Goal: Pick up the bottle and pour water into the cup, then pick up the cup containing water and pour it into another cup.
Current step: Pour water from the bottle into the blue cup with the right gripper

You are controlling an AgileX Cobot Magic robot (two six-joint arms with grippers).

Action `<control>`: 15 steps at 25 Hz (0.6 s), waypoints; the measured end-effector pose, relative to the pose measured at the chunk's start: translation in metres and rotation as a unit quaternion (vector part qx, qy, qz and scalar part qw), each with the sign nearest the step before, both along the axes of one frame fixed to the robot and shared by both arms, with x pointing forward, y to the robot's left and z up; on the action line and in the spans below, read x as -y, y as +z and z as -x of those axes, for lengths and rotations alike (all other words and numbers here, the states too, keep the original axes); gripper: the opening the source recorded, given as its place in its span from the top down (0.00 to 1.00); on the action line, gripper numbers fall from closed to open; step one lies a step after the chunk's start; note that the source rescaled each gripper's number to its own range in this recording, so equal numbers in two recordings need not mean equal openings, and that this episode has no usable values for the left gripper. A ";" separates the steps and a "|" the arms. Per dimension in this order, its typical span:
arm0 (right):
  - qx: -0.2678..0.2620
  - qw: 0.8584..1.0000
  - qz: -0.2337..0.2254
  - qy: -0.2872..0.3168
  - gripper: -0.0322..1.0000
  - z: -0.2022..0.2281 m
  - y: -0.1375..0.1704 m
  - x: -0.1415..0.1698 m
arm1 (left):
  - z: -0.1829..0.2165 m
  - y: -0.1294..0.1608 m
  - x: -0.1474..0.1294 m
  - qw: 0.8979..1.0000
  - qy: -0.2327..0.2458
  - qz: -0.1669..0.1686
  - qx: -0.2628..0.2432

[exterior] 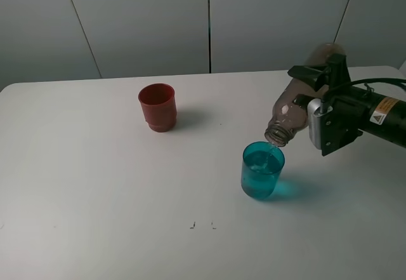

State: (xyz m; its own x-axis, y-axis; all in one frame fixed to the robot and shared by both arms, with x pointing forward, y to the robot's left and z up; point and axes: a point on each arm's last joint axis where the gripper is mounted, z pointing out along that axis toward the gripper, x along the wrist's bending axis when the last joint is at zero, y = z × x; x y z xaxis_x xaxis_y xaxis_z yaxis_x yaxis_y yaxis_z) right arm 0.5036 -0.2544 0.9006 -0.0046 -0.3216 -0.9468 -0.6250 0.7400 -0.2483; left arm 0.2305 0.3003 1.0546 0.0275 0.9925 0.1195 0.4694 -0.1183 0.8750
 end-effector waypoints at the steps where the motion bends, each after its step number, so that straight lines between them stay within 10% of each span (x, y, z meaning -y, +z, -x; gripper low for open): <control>1: 0.000 1.000 0.001 0.004 0.93 0.000 0.000 0.000 | 0.000 0.000 0.000 1.000 0.000 0.000 0.000; 15: -0.066 0.994 -0.082 -0.009 0.93 0.002 0.000 -0.002 | 0.000 0.000 0.000 1.000 0.000 0.000 0.000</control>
State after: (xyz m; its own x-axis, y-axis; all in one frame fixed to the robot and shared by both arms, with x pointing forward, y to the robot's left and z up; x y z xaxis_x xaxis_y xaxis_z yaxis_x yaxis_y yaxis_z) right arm 0.5021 -0.2527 0.9003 -0.1372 -0.1622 -0.9772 -0.6304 0.7752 -0.0401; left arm 0.2305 0.3003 1.0546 0.0275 0.9925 0.1195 0.4694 -0.1183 0.8750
